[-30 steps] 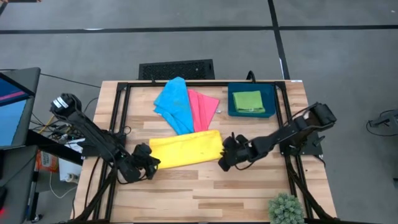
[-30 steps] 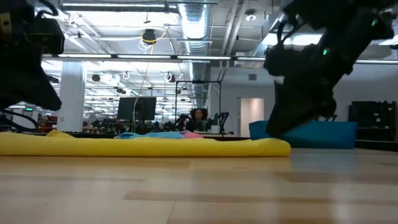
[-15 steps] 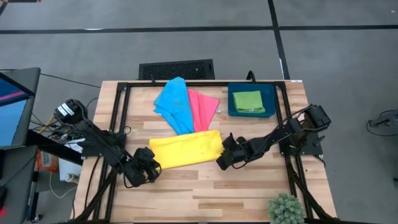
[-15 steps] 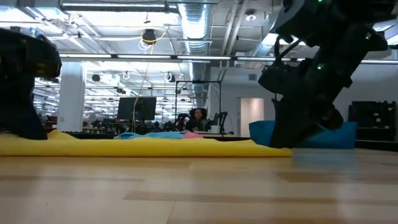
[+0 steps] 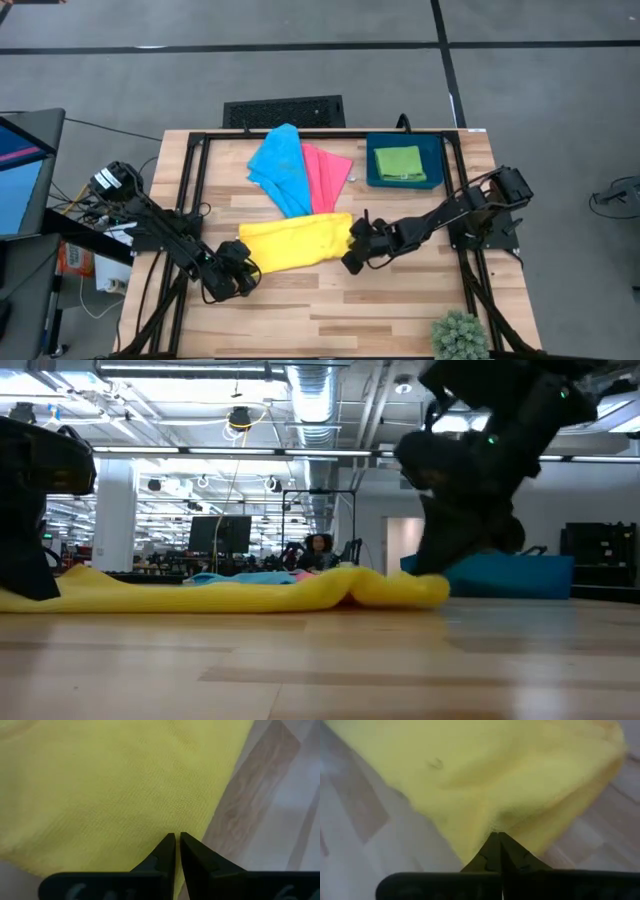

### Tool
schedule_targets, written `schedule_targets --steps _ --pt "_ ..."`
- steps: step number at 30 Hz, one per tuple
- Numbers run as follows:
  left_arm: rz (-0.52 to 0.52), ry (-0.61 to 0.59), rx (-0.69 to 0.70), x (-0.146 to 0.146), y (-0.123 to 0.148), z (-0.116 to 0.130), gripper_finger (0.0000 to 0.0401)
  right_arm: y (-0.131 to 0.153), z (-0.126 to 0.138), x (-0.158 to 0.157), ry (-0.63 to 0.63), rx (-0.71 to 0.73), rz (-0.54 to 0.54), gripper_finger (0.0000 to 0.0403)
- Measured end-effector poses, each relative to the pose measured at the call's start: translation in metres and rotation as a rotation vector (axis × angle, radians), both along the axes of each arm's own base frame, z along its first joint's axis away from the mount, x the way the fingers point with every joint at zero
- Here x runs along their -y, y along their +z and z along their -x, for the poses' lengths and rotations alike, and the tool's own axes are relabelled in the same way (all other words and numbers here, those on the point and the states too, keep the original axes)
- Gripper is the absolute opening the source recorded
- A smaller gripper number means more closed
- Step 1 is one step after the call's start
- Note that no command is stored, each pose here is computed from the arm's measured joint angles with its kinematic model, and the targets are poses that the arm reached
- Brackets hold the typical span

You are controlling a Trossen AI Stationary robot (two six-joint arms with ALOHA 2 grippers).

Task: Fold microfiber towels
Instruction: Fold the yellow towel

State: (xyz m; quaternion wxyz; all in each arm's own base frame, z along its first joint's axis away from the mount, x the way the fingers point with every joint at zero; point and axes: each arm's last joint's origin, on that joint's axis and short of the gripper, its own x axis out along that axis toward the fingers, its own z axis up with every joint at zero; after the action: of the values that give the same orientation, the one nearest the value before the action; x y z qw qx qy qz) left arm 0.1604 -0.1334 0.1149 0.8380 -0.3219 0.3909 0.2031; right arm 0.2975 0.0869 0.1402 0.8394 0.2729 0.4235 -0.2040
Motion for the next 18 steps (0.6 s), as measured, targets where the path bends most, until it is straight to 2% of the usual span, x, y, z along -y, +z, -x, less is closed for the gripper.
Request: schedule_targets --steps 11,18 --pt "0.017 -0.01 -0.015 0.001 0.0 0.0 0.0017 0.053 -0.035 -0.008 0.134 0.076 0.083 0.0008" --pt "0.018 -0.006 -0.002 0.001 0.0 0.0 0.0017 0.044 -0.062 -0.014 0.232 0.051 0.096 0.0004"
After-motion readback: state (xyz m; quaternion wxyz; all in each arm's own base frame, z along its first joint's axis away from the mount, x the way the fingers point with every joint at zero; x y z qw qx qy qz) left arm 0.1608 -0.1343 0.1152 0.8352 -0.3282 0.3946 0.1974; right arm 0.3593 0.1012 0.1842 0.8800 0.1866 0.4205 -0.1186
